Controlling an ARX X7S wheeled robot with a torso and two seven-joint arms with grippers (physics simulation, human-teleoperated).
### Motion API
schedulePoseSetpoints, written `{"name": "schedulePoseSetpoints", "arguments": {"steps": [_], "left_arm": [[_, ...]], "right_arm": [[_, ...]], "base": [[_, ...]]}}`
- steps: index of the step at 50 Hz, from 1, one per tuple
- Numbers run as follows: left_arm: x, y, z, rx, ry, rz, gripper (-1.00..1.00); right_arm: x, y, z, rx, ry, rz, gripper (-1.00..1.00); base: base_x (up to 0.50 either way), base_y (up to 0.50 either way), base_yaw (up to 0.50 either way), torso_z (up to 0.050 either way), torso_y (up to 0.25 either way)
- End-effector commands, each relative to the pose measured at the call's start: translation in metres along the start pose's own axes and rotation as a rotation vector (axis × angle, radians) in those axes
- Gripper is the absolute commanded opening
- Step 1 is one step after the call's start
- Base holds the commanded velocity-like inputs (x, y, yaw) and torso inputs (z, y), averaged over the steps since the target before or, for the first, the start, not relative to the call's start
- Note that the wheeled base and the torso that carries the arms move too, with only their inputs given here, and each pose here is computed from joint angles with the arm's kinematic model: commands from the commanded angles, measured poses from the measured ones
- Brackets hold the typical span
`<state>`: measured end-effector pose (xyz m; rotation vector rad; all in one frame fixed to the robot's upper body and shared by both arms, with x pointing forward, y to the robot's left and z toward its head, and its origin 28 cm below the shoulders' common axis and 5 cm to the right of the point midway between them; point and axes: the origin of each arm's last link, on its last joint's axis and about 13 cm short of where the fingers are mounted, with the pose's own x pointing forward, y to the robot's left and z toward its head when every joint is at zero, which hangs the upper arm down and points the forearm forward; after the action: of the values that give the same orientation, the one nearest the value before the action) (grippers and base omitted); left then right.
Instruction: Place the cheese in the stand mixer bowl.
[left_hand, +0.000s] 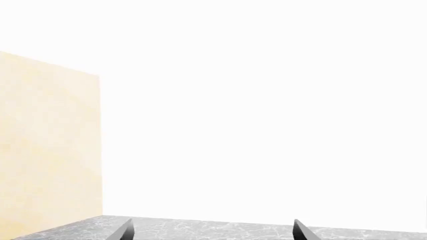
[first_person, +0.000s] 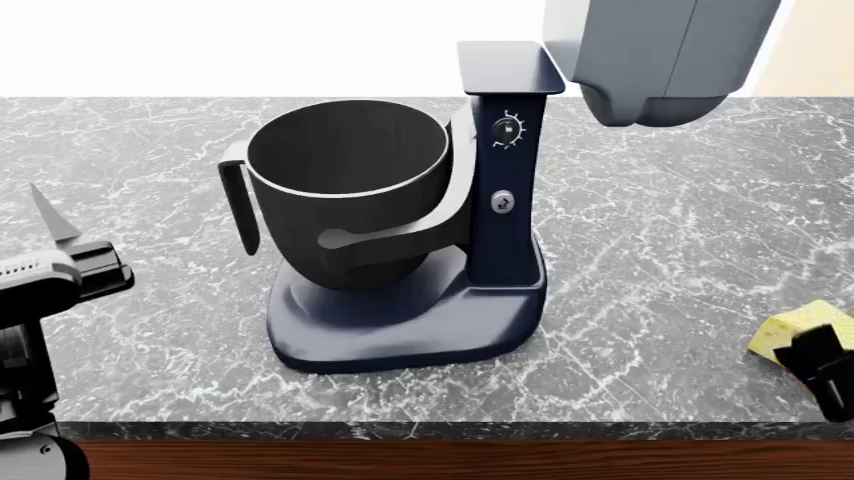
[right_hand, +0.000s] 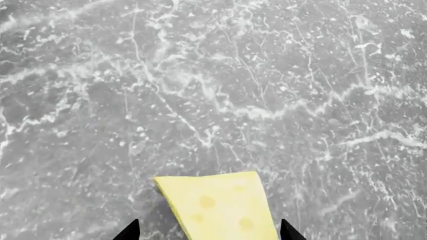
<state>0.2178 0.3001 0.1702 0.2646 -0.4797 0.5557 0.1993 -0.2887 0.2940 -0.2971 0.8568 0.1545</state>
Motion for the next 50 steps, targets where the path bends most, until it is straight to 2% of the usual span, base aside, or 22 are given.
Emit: {"name": "schedulePoseSetpoints", "arguments": {"steps": [1, 12, 17, 29, 38, 39, 41, 42, 43, 48, 50], "left_arm": [[-0.002, 0.002, -0.002, -0.068, 0.024, -0.042, 1.00], [-0.002, 0.003, -0.001, -0.066, 0.024, -0.039, 1.00], [-0.002, 0.004, -0.001, -0.067, 0.022, -0.037, 1.00], [-0.002, 0.004, -0.003, -0.064, 0.027, -0.036, 1.00], [-0.002, 0.004, -0.003, -0.063, 0.027, -0.036, 1.00], [-0.002, 0.004, -0.003, -0.063, 0.027, -0.034, 1.00], [-0.002, 0.004, -0.003, -0.063, 0.026, -0.032, 1.00], [-0.002, 0.004, -0.003, -0.063, 0.026, -0.032, 1.00], [-0.002, 0.004, -0.003, -0.062, 0.026, -0.033, 1.00], [-0.003, 0.004, -0.003, -0.063, 0.025, -0.034, 1.00], [-0.003, 0.004, -0.003, -0.063, 0.025, -0.034, 1.00]], "right_arm": [[0.002, -0.002, 0.004, -0.010, 0.005, 0.028, 1.00], [-0.001, -0.009, 0.017, 0.007, -0.018, -0.060, 1.00], [0.006, -0.008, 0.020, -0.002, -0.008, -0.062, 1.00], [0.025, -0.004, 0.018, -0.030, 0.069, -0.024, 1.00], [0.025, -0.004, 0.018, -0.030, 0.070, -0.024, 1.00], [0.047, -0.003, 0.001, -0.009, 0.156, 0.001, 1.00], [0.051, -0.002, -0.005, -0.019, 0.168, 0.020, 1.00], [0.054, -0.002, -0.007, -0.016, 0.165, 0.014, -1.00], [0.054, -0.001, -0.008, -0.055, 0.147, 0.017, -1.00], [0.048, -0.002, -0.001, -0.061, 0.069, 0.004, -1.00], [0.044, -0.005, 0.004, -0.071, -0.007, -0.032, -1.00]], "base": [[0.00, 0.00, 0.00, 0.000, 0.000], [0.00, 0.00, 0.00, 0.000, 0.000], [0.00, 0.00, 0.00, 0.000, 0.000], [0.00, 0.00, 0.00, 0.000, 0.000], [0.00, 0.00, 0.00, 0.000, 0.000], [0.00, 0.00, 0.00, 0.000, 0.000], [0.00, 0.00, 0.00, 0.000, 0.000], [0.00, 0.00, 0.00, 0.000, 0.000], [0.00, 0.00, 0.00, 0.000, 0.000], [0.00, 0.00, 0.00, 0.000, 0.000], [0.00, 0.00, 0.00, 0.000, 0.000]]}}
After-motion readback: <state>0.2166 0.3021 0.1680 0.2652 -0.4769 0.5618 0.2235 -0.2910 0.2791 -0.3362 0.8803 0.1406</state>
